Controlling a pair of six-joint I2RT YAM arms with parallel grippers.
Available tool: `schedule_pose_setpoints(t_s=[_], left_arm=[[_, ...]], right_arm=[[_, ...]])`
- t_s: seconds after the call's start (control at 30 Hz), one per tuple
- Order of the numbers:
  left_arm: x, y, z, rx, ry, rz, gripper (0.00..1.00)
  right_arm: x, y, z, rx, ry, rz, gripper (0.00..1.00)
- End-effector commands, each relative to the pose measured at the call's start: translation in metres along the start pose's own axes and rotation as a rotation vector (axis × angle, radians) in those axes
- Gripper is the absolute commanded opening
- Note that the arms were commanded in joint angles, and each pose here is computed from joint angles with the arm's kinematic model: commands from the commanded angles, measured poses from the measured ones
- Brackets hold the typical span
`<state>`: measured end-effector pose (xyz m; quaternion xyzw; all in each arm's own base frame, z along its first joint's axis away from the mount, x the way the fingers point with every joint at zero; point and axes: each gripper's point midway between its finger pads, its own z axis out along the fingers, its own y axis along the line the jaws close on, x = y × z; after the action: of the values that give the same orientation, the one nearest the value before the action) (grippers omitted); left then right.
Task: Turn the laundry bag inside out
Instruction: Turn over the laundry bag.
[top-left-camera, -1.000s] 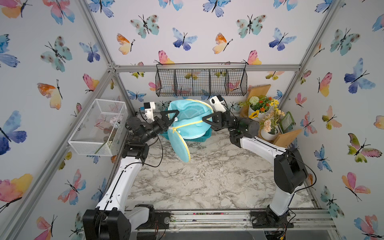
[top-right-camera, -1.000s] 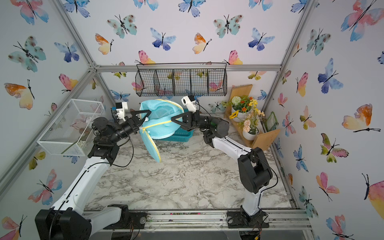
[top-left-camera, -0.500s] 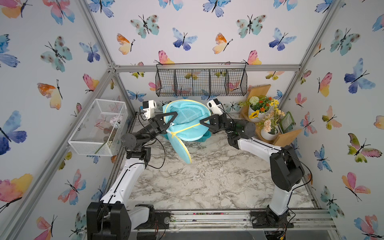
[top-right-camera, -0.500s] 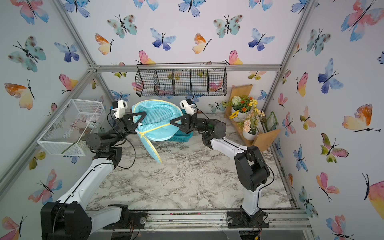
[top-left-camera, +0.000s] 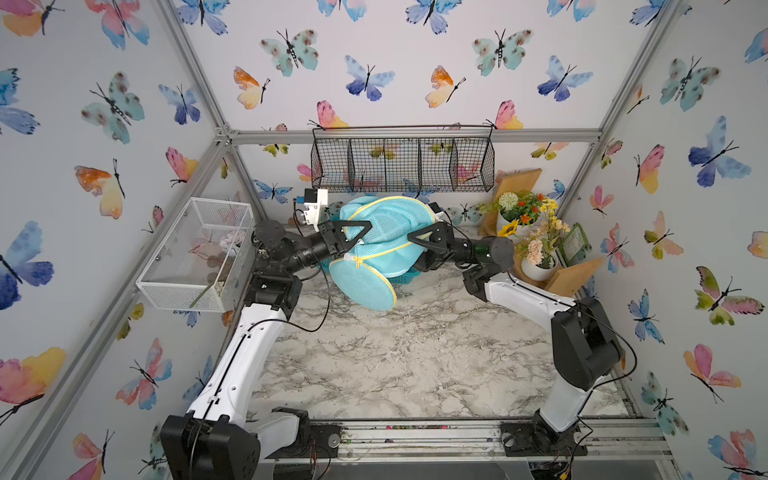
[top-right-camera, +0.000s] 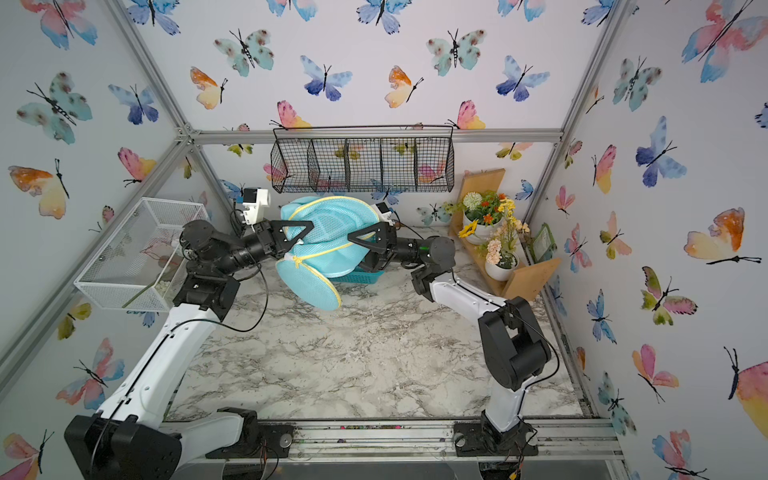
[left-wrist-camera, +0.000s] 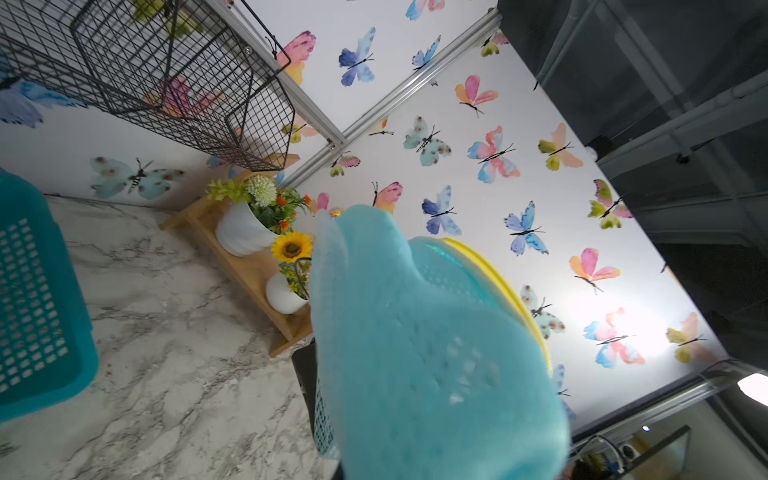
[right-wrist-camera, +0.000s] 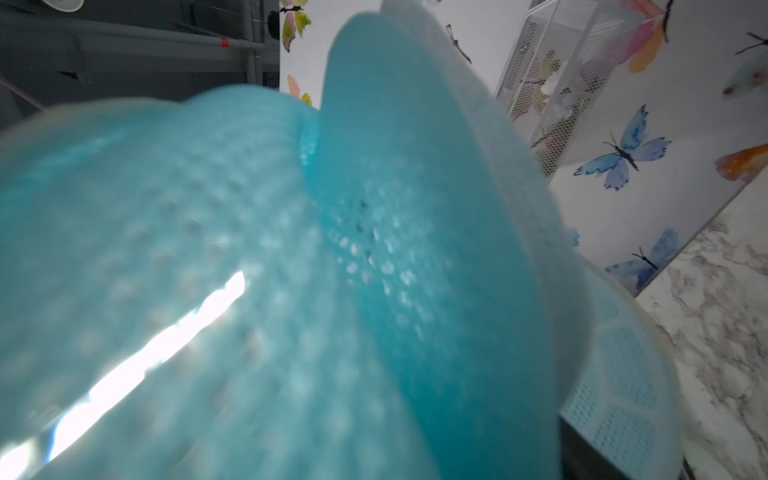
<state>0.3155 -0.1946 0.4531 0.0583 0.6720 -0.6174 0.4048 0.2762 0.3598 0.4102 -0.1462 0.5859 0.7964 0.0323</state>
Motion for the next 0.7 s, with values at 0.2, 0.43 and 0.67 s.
schedule_pose_setpoints(t_s=[0.2, 0.43, 0.67], left_arm=[[0.017, 0.048, 0.001, -0.613, -0.085, 0.395, 0.00], [0.030, 0.035, 0.016, -0.749, -0.078, 0.576, 0.00], [0.020, 0.020, 0.012, -0.796, -0.141, 0.668, 0.00]], right_arm=[[-0.031, -0.031, 0.002, 0.291, -0.077, 0.084, 0.98], [-0.047, -0.066, -0.007, 0.501, -0.126, 0.168, 0.98], [-0.031, -0.087, -0.022, 0.585, -0.126, 0.210, 0.69]])
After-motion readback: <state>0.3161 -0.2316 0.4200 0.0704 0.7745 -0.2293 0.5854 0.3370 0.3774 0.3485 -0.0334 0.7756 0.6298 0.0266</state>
